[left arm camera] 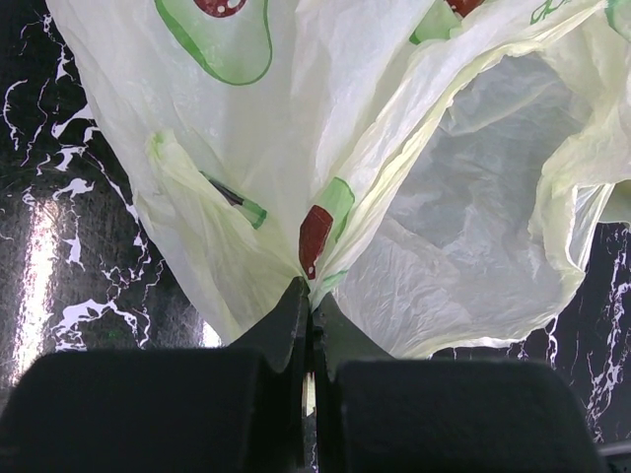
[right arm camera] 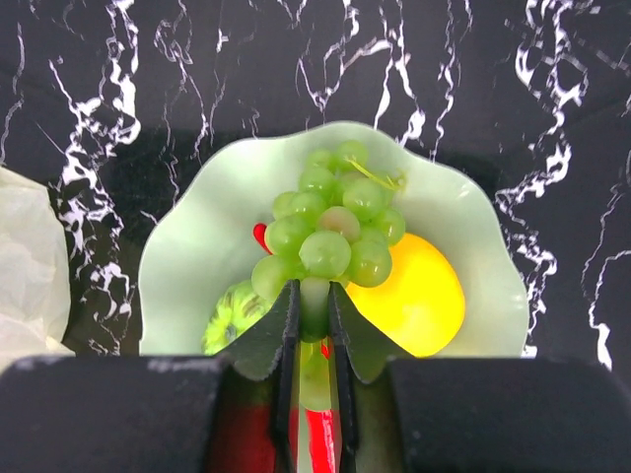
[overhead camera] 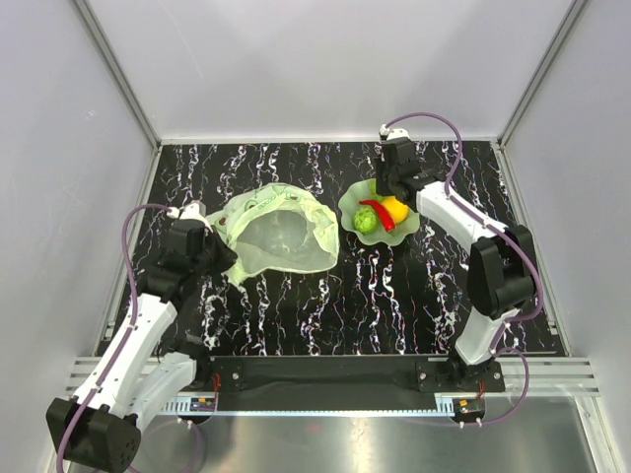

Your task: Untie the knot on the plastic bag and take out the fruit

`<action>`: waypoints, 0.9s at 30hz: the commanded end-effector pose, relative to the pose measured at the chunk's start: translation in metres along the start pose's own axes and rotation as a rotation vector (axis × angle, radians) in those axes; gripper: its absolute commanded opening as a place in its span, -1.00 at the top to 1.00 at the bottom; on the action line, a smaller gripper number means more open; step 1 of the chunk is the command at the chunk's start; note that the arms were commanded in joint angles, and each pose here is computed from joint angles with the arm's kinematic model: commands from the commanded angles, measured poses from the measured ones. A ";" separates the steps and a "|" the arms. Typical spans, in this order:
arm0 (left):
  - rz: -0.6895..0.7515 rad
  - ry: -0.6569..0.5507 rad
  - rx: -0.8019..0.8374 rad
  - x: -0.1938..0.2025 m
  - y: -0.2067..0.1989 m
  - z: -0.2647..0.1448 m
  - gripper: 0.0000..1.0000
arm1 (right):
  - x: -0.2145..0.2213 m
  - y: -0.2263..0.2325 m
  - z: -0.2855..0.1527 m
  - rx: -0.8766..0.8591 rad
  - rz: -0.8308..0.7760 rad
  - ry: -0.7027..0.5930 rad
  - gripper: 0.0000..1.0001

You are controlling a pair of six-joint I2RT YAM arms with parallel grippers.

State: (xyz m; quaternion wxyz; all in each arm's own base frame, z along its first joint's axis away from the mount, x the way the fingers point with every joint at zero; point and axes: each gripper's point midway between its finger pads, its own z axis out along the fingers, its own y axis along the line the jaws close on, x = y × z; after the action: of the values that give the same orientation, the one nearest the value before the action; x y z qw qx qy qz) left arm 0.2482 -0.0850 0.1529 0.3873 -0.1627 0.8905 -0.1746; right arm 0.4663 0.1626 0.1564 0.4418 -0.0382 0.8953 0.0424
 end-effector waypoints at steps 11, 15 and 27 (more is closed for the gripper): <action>0.000 -0.037 0.074 -0.009 -0.014 -0.002 1.00 | 0.008 -0.002 -0.013 -0.020 0.051 0.001 -1.00; 0.001 -0.034 0.083 -0.008 -0.015 -0.002 1.00 | -0.009 -0.002 -0.031 -0.025 0.061 -0.039 -0.99; 0.025 -0.046 0.304 -0.014 -0.055 -0.010 1.00 | -0.071 0.003 -0.154 -0.164 0.112 -0.230 -0.99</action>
State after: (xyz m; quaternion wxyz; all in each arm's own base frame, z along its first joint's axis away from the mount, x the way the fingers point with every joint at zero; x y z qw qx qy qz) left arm 0.2482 -0.1073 0.1614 0.3913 -0.1324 0.8789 -0.2384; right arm 0.4087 0.1465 0.2589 0.5078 -0.0128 0.8559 0.0973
